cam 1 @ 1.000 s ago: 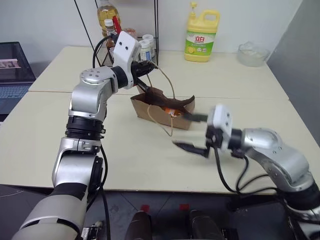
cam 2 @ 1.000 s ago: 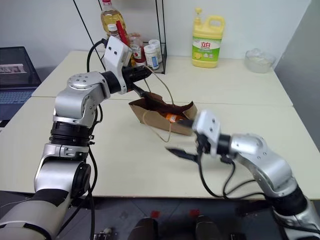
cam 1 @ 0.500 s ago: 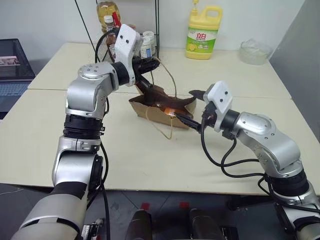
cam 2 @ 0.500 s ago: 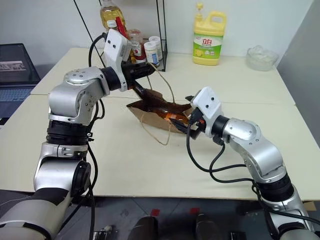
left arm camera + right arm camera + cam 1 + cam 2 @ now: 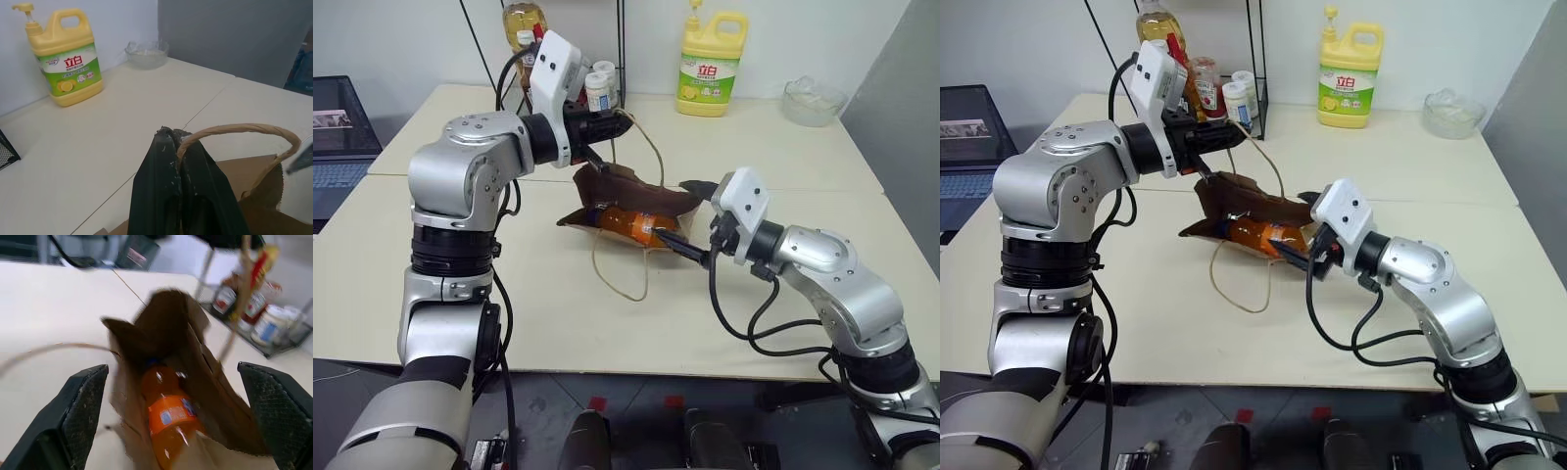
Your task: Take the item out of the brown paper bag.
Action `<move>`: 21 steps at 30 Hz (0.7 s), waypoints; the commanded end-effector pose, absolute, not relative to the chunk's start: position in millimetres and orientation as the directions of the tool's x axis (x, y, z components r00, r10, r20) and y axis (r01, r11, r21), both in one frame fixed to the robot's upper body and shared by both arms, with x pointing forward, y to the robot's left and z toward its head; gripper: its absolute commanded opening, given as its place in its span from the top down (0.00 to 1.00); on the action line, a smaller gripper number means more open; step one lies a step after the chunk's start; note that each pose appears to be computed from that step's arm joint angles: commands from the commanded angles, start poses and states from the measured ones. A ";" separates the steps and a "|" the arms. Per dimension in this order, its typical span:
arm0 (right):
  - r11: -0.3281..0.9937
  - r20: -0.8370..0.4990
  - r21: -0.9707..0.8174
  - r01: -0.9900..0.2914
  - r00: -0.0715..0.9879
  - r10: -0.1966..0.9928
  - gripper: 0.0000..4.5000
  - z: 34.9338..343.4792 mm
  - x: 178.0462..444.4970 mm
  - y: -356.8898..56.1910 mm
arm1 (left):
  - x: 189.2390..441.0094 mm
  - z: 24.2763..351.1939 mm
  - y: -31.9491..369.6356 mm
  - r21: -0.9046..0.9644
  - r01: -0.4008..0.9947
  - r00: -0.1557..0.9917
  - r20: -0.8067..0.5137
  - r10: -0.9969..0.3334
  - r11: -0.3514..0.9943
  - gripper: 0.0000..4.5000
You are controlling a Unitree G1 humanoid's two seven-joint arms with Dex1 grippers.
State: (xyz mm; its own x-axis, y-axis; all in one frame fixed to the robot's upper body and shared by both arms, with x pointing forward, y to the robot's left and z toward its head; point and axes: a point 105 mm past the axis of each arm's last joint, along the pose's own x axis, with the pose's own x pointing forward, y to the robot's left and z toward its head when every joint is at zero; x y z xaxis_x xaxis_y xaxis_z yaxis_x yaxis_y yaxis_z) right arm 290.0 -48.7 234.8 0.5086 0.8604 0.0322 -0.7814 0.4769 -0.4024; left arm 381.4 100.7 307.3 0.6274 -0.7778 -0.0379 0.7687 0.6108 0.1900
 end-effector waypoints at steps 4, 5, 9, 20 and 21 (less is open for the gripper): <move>0.395 0.085 -0.350 -0.849 0.392 0.916 0.01 248.0 261.3 -35.4 | 370.2 331.0 95.2 0.218 0.781 0.595 0.024 -0.803 0.585 1.00; 0.404 0.071 -0.346 -0.847 0.406 0.911 0.01 243.7 265.7 -32.0 | 369.7 331.3 94.0 0.214 0.785 0.590 0.026 -0.807 0.581 1.00; 0.472 0.005 -0.349 -0.810 0.502 0.865 0.01 228.5 291.4 -22.8 | 366.7 335.4 91.0 0.191 0.803 0.568 0.040 -0.822 0.564 1.00; 0.595 -0.057 -0.360 -0.719 0.654 0.755 0.01 226.1 336.2 -5.1 | 358.0 337.5 89.6 0.189 0.825 0.536 0.041 -0.843 0.533 1.00; 0.584 -0.075 -0.382 -0.716 0.654 0.753 0.01 224.5 336.3 -3.3 | 357.8 337.4 89.8 0.187 0.825 0.535 0.042 -0.844 0.533 1.00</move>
